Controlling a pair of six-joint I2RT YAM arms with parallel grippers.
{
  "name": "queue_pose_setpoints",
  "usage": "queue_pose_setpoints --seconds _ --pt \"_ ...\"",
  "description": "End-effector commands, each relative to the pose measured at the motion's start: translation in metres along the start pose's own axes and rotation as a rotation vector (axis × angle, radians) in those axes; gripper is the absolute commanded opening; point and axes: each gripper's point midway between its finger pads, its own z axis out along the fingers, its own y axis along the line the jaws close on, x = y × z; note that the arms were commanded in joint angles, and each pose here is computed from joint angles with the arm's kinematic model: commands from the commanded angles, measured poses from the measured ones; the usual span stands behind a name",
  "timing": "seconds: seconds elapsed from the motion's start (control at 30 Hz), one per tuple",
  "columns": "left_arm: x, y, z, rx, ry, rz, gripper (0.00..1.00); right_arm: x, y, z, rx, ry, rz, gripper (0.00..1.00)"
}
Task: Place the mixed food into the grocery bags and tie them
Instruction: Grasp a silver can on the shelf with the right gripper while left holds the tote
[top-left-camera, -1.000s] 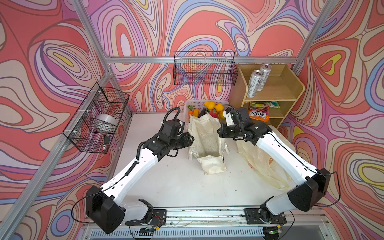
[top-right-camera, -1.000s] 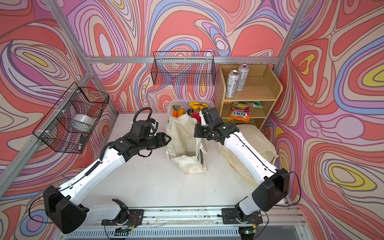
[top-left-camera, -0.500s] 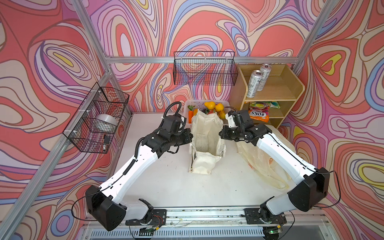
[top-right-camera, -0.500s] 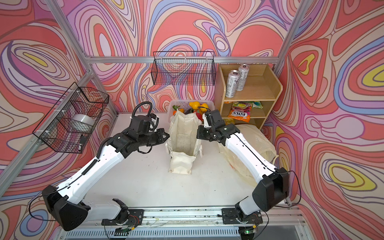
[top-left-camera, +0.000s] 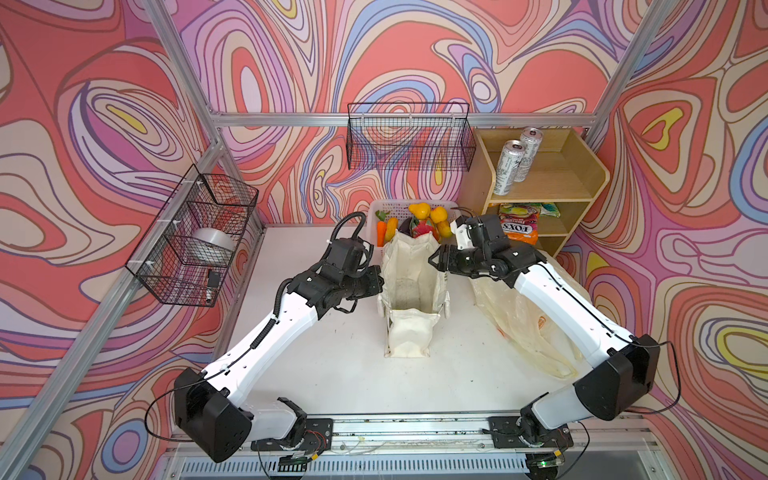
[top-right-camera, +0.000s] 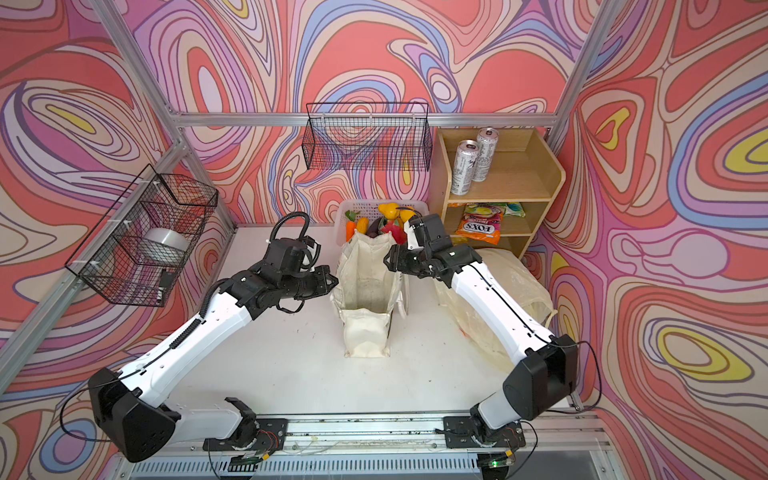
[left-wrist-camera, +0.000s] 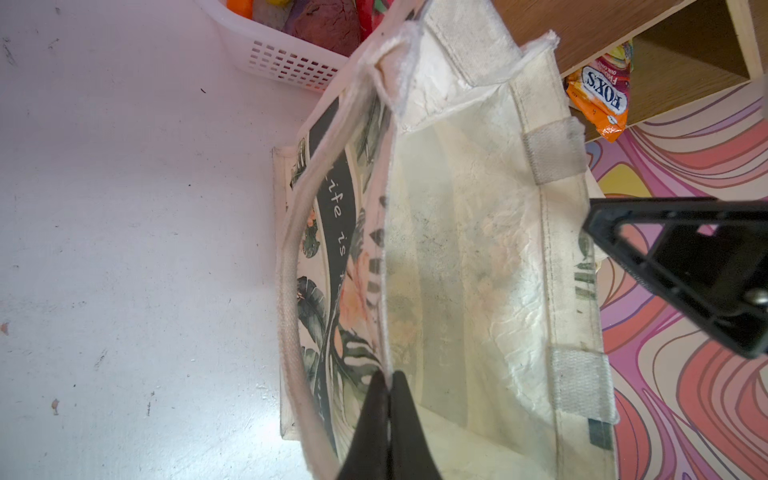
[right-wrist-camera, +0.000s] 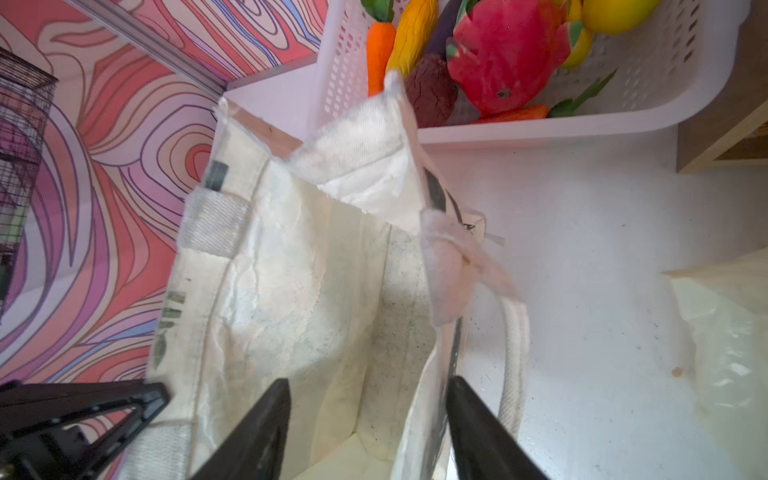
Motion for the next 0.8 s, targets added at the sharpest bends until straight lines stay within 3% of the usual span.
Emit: queue_pose_setpoints --seconds 0.0,0.13,0.27,0.43,0.77 --pt "-0.001 0.0 0.001 0.004 -0.019 0.017 0.0 -0.05 0.007 -0.037 -0.012 -0.136 -0.029 0.66" --pt "-0.001 -0.002 0.001 0.023 -0.025 0.009 0.0 -0.111 -0.004 -0.077 0.025 -0.293 -0.031 0.69" --pt "0.0 -0.005 0.003 0.037 -0.017 0.005 0.0 -0.166 -0.023 -0.12 0.099 -0.449 -0.045 0.84" --pt "-0.002 -0.008 0.001 0.052 -0.019 0.005 0.0 -0.214 -0.049 -0.164 0.224 -0.612 -0.098 0.92" --pt "0.0 -0.012 0.009 0.073 0.001 0.002 0.0 -0.252 -0.098 -0.159 0.293 -0.704 -0.129 0.93"
